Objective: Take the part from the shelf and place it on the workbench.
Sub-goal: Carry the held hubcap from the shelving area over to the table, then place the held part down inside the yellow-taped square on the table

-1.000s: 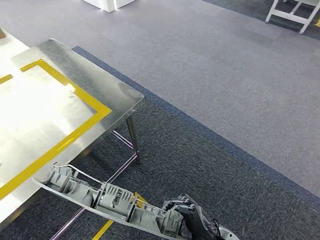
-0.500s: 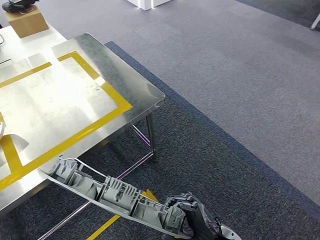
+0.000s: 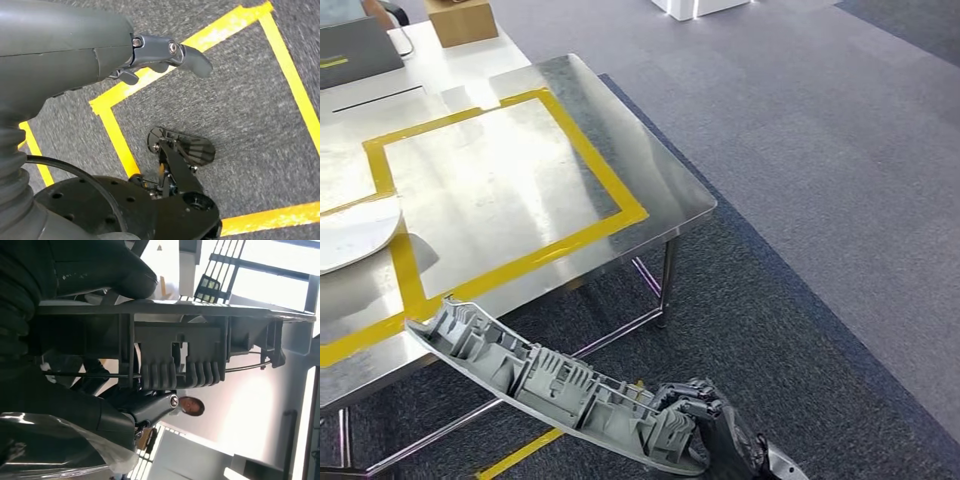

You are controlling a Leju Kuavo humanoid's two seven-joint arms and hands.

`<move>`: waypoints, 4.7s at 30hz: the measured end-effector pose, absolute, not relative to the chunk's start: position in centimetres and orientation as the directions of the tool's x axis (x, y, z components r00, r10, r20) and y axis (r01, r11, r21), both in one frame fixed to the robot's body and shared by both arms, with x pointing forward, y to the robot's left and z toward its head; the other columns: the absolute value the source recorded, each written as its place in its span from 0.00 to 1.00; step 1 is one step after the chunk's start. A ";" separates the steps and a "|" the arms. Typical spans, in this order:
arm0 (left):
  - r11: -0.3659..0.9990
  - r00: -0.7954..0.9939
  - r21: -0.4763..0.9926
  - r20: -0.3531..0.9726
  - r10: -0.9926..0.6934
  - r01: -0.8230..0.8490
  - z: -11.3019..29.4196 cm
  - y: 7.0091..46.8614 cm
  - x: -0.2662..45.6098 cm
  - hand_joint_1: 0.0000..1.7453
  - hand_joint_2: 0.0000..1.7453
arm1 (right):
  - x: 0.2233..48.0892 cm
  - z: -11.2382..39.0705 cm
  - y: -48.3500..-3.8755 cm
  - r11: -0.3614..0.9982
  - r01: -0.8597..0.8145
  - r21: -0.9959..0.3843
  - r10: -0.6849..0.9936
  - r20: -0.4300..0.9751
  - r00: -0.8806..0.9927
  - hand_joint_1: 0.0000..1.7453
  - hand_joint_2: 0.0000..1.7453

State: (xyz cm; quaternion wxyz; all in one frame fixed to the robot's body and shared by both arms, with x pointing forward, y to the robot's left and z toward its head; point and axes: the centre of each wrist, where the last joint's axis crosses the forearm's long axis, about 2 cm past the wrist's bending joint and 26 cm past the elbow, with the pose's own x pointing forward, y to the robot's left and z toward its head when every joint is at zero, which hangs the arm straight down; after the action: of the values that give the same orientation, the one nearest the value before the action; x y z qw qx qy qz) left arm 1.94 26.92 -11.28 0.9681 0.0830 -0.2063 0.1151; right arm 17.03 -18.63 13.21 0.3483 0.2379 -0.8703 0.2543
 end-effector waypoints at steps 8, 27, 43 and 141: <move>0.964 0.892 0.113 0.417 0.176 -0.242 -11.3 26.9 1.8 0.00 1.00 | 17.9 14.3 -18.5 0.767 -0.569 -0.296 -0.238 0.692 -0.682 1.00 1.00; 0.969 0.889 0.111 0.432 0.153 -0.221 -11.3 27.0 2.2 0.00 1.00 | 20.1 17.3 -18.1 0.830 -0.455 -0.323 -0.194 0.597 -0.778 1.00 1.00; 0.973 0.883 0.097 0.446 0.145 -0.208 -11.3 27.1 2.4 0.00 1.00 | 21.0 17.9 -18.2 0.901 -0.331 -0.279 -0.104 0.601 -0.793 1.00 1.00; 0.978 0.868 0.105 0.485 0.109 -0.182 -11.3 27.8 2.2 0.00 1.00 | 20.3 18.3 -23.1 0.998 0.065 -0.024 0.065 0.671 -0.739 1.00 1.00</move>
State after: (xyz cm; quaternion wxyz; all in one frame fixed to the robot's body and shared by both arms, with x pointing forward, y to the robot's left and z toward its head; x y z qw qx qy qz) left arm 2.19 27.78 -11.30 0.9636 0.0738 -0.2456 0.0756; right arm 20.29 -23.13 18.32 0.3598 -0.0348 -0.9324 -0.0003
